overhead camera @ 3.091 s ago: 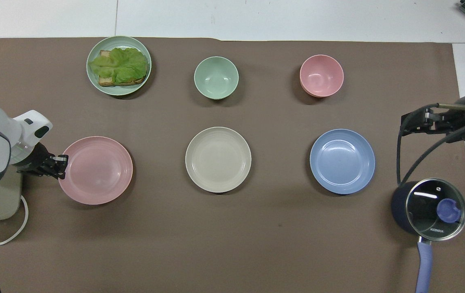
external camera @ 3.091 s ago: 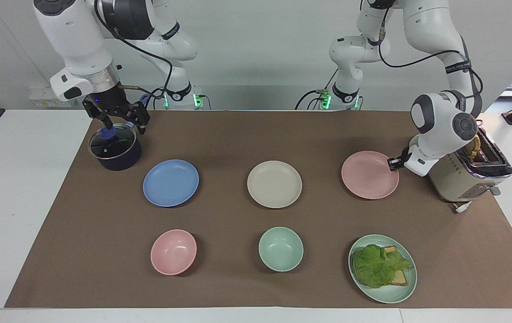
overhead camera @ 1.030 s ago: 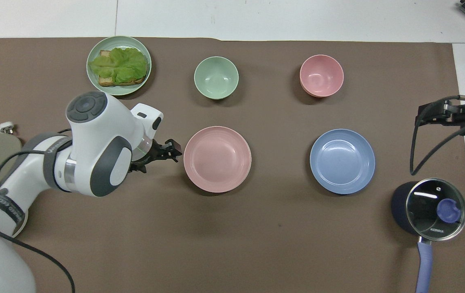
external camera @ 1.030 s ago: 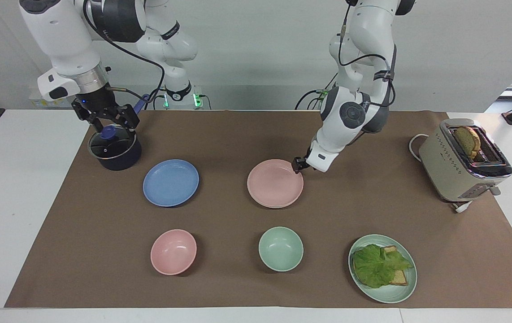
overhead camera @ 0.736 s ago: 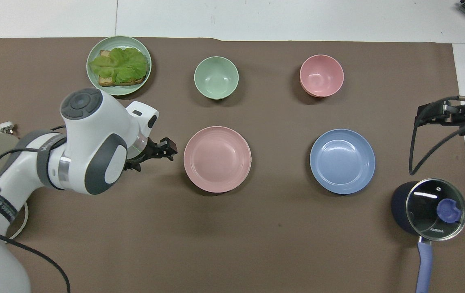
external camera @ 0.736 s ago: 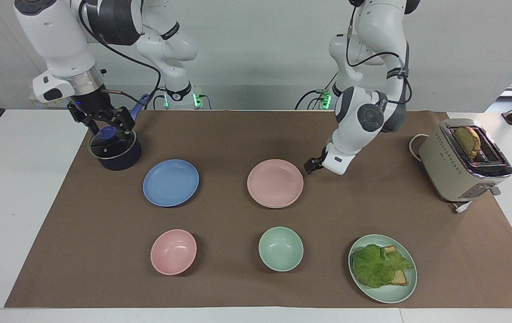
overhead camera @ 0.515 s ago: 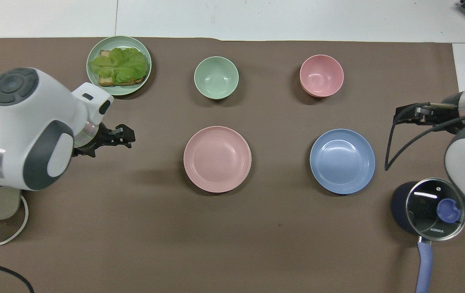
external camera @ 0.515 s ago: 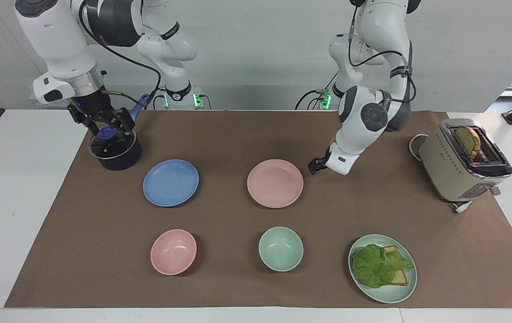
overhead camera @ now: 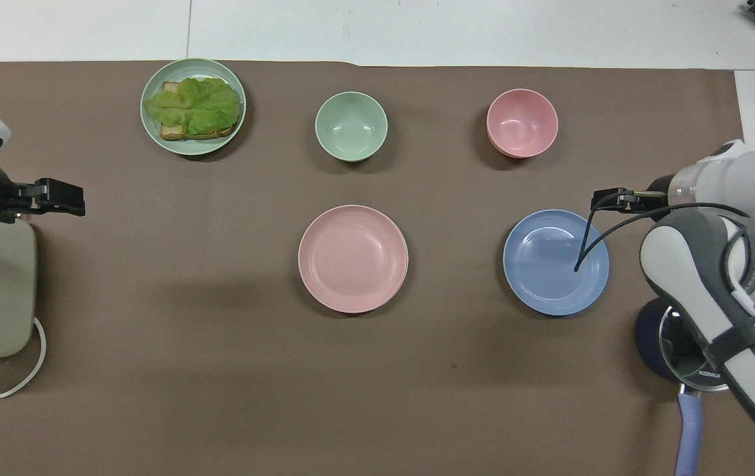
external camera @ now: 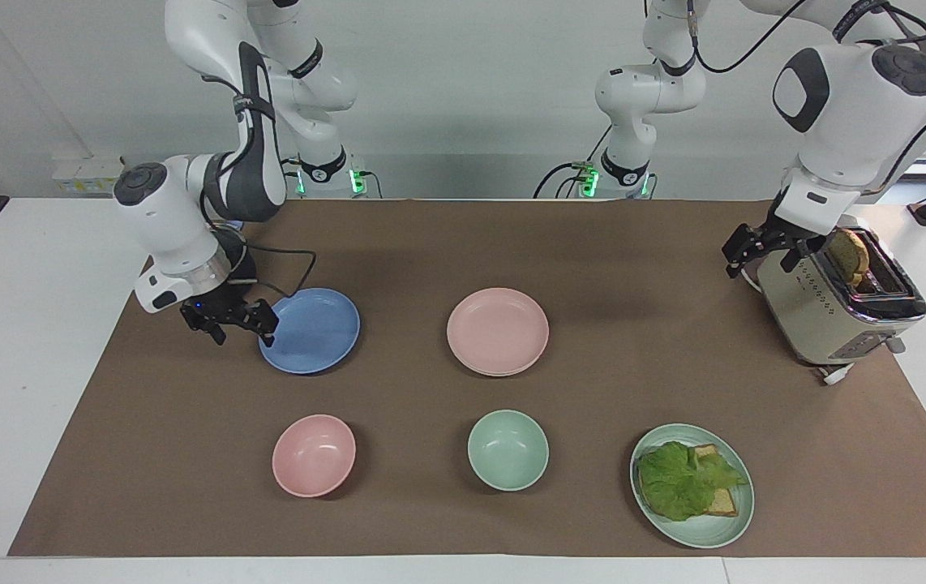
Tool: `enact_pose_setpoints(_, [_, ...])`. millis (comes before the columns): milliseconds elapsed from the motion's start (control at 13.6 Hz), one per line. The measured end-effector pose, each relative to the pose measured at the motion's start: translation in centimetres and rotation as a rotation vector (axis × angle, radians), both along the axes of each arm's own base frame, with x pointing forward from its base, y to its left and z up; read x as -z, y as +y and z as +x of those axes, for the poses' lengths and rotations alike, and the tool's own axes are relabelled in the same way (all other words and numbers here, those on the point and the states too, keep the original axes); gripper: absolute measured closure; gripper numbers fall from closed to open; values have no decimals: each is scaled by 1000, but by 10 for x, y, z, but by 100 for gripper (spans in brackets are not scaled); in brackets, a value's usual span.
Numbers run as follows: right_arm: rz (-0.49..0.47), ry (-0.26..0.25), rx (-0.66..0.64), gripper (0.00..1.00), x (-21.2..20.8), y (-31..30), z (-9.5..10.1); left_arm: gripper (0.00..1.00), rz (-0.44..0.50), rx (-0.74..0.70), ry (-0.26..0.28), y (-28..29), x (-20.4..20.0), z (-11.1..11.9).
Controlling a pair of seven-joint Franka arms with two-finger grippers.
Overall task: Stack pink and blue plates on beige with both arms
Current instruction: 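Grasp the blue plate rim with the right gripper and lift it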
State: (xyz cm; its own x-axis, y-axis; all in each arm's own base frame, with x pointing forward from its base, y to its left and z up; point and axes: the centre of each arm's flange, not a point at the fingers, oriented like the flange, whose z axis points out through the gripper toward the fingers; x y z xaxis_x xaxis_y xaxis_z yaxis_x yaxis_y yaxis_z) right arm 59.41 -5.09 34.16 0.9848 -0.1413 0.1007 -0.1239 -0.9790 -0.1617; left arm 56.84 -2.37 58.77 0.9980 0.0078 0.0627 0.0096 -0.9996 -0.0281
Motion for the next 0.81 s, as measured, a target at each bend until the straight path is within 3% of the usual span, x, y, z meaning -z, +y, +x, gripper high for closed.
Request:
enact_pose_setpoints(294, [96,20,-54,8,33,-25,-22,0,0,0,4,-2,-23,-4])
enact_pose_setpoints(442, [114,23,-89,22,40,-29,-33,0,-2,-2,7,-2,-23,-5])
enact_pose_setpoints(515, [114,28,-109,23,42,-27,-37,0,-3,-2,7,-2,-23,-5])
enact_pose_setpoints(589, [115,32,-132,31,42,-25,-42,0,-3,-2,7,-2,-23,-5])
enact_pose_setpoints(810, [133,65,-177,70,41,-20,-50,0,-5,-1,7,-3,-23,-5])
